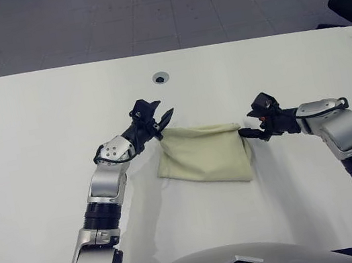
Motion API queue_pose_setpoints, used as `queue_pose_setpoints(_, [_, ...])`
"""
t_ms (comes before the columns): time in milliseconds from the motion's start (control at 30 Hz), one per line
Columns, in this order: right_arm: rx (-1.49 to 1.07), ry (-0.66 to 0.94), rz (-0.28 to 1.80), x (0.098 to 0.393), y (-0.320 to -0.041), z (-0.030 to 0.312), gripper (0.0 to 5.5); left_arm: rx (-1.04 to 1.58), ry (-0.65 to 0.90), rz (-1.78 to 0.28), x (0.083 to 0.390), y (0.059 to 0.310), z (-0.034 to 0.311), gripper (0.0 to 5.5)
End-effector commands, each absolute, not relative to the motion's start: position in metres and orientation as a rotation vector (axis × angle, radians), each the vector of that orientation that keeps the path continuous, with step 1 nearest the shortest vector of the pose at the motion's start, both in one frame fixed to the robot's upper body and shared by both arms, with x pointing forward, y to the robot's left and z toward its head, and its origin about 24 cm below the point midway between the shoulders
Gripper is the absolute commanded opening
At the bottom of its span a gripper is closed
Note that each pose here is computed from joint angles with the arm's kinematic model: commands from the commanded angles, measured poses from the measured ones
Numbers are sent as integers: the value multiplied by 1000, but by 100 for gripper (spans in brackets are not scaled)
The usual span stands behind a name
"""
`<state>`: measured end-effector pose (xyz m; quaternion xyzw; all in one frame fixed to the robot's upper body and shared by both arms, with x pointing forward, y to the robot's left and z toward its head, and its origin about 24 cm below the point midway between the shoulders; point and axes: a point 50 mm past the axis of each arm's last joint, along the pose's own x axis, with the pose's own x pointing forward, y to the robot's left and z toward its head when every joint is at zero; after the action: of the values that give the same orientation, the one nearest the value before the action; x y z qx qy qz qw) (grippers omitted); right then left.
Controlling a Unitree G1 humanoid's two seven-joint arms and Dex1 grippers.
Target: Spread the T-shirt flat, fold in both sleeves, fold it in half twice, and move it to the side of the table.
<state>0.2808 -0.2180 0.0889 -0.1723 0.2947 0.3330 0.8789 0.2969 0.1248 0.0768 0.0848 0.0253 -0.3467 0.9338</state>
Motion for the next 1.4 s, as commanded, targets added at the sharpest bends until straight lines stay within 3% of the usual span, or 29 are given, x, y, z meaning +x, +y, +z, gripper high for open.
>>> queue_pose_setpoints(33, [-356, 523, 654, 281, -225, 107, 466, 182, 43, -663, 301, 131, 78, 323])
queue_pose_setpoints(200, [-311, 496, 709, 270, -218, 112, 540, 166, -16, -599, 305, 145, 93, 416])
queue_pose_setpoints(433, [-254, 437, 740, 263, -209, 112, 540, 243, -53, -746, 265, 170, 113, 539])
queue_pose_setpoints(567, [-252, 412, 778, 264, -194, 98, 540, 348, 64, -813, 237, 183, 98, 539])
queue_pose_setpoints(800, [-202, 395, 738, 272, -188, 79, 540, 399, 174, -967, 212, 177, 76, 539])
queue_pose_setpoints(1067, [-206, 361, 706, 280, -184, 71, 540, 475, 302, -918, 214, 176, 43, 539])
queue_pose_setpoints(1400, [-213, 323, 588, 292, -184, 60, 540, 529, 314, -865, 218, 183, 32, 539])
